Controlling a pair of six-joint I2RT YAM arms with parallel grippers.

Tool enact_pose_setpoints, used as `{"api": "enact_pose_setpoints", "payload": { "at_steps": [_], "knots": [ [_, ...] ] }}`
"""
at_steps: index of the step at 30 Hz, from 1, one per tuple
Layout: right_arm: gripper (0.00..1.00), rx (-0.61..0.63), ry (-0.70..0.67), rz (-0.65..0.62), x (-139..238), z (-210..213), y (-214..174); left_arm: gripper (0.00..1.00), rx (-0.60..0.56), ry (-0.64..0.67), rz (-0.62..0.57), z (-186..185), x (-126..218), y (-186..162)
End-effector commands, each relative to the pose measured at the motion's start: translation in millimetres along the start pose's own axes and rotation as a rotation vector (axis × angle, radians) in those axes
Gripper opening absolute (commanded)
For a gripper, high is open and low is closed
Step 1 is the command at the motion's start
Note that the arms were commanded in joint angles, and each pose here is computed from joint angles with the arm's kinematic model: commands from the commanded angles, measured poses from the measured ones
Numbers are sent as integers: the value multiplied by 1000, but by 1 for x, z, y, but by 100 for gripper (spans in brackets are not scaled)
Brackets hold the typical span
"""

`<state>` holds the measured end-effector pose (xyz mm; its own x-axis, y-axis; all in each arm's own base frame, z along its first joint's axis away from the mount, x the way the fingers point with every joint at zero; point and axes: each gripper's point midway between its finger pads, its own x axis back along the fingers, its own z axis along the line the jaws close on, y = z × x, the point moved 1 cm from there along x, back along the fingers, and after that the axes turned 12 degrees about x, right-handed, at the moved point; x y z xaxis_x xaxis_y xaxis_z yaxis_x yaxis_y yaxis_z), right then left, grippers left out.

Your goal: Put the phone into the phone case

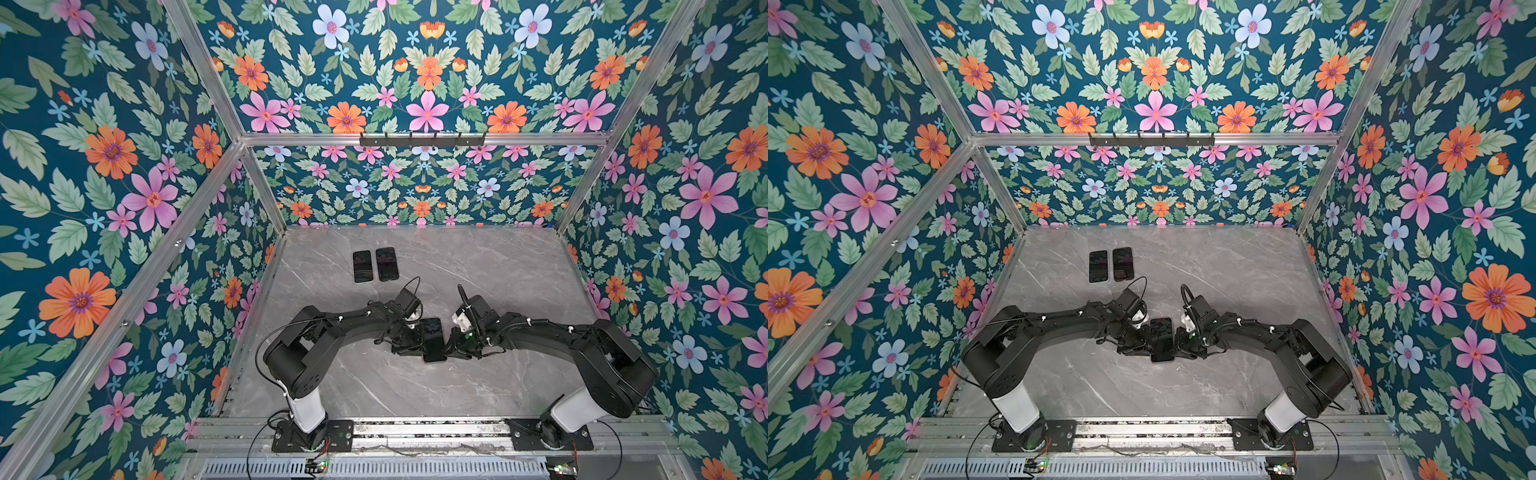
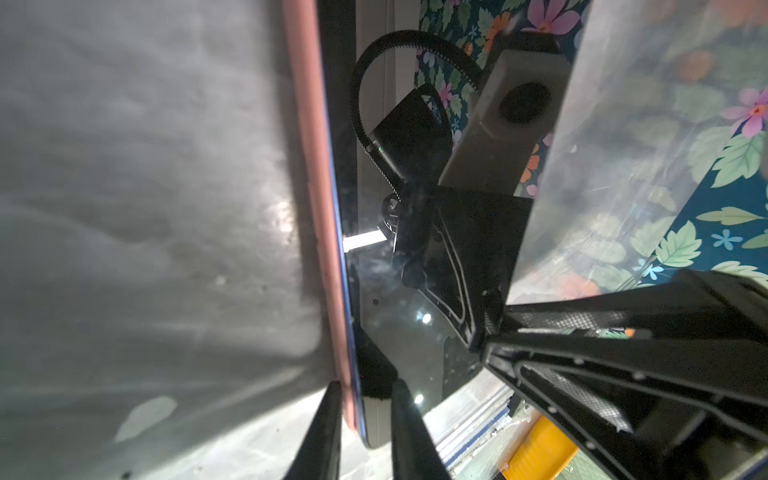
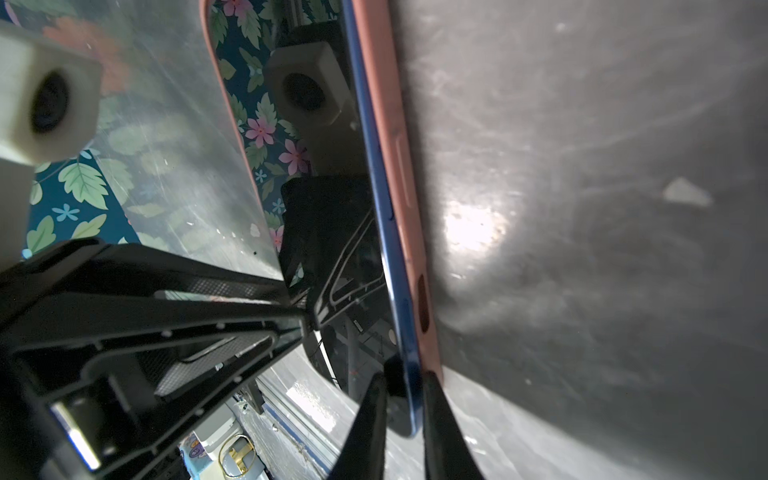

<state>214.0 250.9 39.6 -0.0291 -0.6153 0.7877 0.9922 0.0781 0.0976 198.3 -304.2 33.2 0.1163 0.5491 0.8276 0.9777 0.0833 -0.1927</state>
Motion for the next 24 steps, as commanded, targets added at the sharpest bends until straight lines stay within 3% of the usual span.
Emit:
{"api": "enact_pose_setpoints", "payload": {
  "at_steps": [1,13,17,20,24],
  "knots": [
    [17,21,52,-20,0,14,7,18,4,32,-10,8,-4,1],
    [16,29,47,-13,-1,18,4,11,7,62,0,17,-13,3],
    [17,65,-16,-37,13,17,6,11,2,83,-5,20,-9,1],
    [19,92,-48,-57,22,16,8,18,-22,101,-12,21,-2,0],
    [25,95,-44,-44,18,16,8,33,-142,167,-28,23,12,-3]
  ]
}}
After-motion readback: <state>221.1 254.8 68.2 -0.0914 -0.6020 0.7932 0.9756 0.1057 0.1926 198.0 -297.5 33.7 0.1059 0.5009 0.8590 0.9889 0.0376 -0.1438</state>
